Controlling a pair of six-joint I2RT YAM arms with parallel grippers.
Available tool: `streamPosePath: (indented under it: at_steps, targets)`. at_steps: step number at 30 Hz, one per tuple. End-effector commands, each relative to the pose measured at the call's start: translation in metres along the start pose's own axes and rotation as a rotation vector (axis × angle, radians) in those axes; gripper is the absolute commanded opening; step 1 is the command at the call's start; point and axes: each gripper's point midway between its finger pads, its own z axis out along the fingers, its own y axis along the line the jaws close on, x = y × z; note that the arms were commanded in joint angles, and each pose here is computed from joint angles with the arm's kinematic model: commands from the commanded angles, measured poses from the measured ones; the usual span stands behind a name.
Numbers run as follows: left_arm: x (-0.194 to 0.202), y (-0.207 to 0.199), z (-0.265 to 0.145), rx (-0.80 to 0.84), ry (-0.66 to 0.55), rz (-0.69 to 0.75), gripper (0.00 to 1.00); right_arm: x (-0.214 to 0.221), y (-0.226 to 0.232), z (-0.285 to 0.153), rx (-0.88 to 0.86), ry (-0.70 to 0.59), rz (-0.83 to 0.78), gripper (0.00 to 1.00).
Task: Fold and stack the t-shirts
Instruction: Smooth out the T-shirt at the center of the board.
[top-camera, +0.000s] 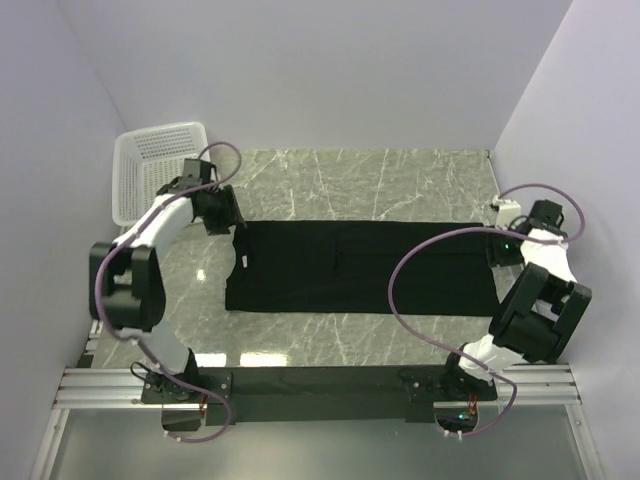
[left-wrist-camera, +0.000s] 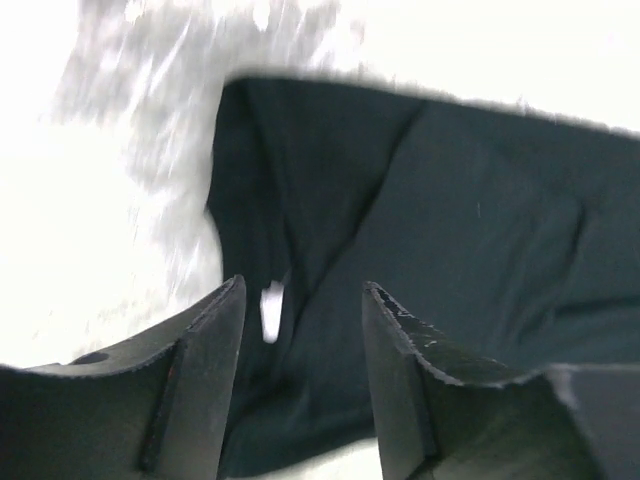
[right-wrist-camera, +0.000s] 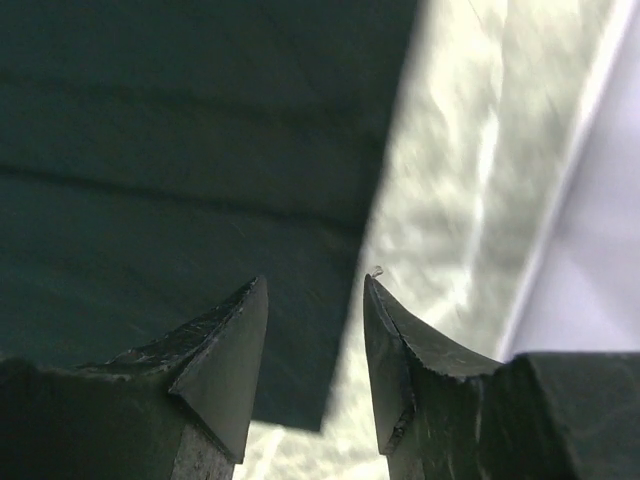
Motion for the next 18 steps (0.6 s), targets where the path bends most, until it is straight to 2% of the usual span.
streamPosePath:
  at_steps: [1, 6, 18]
  targets:
    - [-0.035, -0.011, 0.019, -0.054, -0.103, -0.03, 0.54, -0.049, 0.007, 0.014, -0.054, -0.089, 0.018, 0.49]
    - [-0.038, -0.006, 0.049, -0.144, -0.093, -0.054, 0.48, -0.084, 0.013, 0.032, -0.077, -0.103, 0.043, 0.49]
    - [-0.045, 0.005, 0.083, -0.224, -0.1, -0.076, 0.37, -0.105, 0.02, 0.067, -0.101, -0.063, 0.067, 0.48]
